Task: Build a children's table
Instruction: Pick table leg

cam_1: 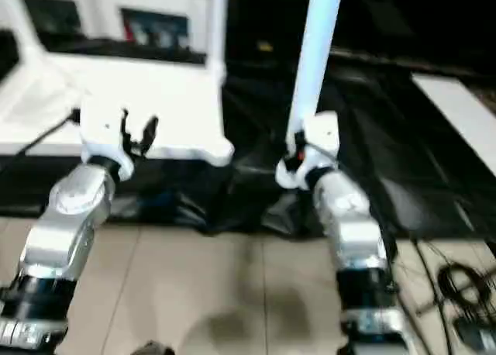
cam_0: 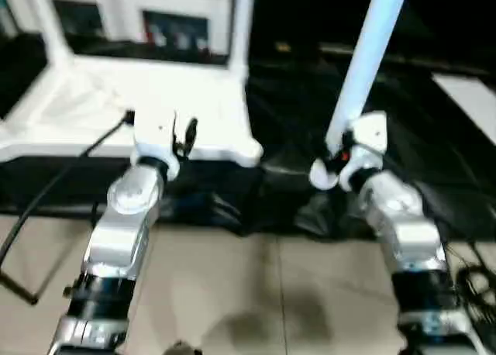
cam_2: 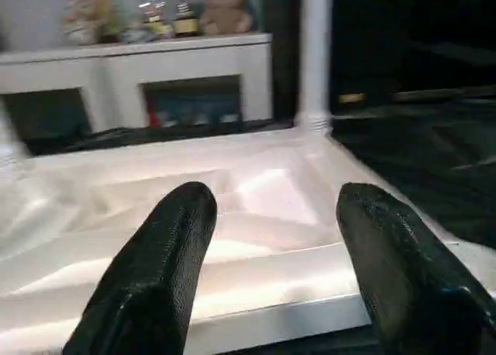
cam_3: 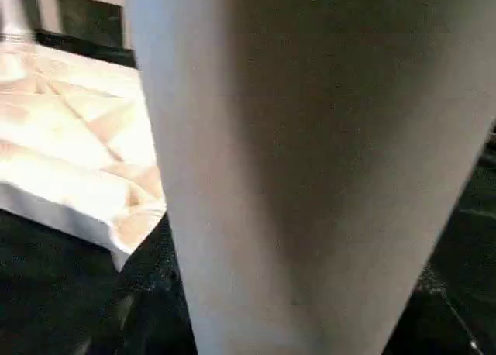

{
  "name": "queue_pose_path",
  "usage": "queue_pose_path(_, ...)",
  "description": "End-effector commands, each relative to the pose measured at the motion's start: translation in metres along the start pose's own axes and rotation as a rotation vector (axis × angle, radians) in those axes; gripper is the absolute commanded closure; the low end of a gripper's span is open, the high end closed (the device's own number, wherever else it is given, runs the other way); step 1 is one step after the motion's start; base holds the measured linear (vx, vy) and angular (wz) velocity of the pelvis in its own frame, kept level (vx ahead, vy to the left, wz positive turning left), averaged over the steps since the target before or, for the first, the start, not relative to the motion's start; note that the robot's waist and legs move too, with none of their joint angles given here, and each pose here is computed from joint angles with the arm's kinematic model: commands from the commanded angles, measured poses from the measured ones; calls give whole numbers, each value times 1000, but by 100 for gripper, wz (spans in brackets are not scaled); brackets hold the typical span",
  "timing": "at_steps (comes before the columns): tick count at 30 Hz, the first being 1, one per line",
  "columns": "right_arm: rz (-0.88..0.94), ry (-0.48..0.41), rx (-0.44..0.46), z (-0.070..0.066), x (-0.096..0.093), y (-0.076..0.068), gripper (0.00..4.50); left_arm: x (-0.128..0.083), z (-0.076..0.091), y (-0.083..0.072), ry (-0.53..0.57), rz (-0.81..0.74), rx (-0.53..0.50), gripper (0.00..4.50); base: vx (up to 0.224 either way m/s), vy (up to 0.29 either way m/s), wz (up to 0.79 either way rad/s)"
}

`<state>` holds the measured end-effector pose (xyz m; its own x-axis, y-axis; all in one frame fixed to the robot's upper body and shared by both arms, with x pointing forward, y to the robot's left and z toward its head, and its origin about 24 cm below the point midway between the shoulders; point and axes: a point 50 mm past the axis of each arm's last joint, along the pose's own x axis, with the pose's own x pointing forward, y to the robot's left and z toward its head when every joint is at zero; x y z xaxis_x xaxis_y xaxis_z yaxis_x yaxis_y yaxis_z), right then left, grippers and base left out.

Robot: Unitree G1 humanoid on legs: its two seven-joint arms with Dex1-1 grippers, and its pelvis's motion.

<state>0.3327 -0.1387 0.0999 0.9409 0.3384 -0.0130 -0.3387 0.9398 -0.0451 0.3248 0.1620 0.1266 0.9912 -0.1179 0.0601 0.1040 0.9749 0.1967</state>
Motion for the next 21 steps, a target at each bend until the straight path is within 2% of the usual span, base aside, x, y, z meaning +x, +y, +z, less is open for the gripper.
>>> queue_pose_path(1,-2,-23,-16,6,-1,5,263,-1,0,3,9,15,5,151,115,14,63)
queue_pose_path(9,-2,-9,-14,2,-4,8,263,-1,1,2,5,2,23,151,136,-9,66)
queue_pose_path(11,-25,-24,18,4,-6,6,263,-1,2,-1,-1,-24,10,151,180,-27,38)
queue_pose_path(13,-48,-28,45,4,-9,1,263,-1,2,-5,1,-51,8,151,214,-7,17)
queue_pose_path(17,-64,-19,33,3,-12,-3,263,-1,1,-10,6,-90,-13,151,224,-2,-5)
queue_pose_path(21,-67,10,47,1,-14,-3,263,-1,1,-13,3,-120,-18,151,35,-15,-7)
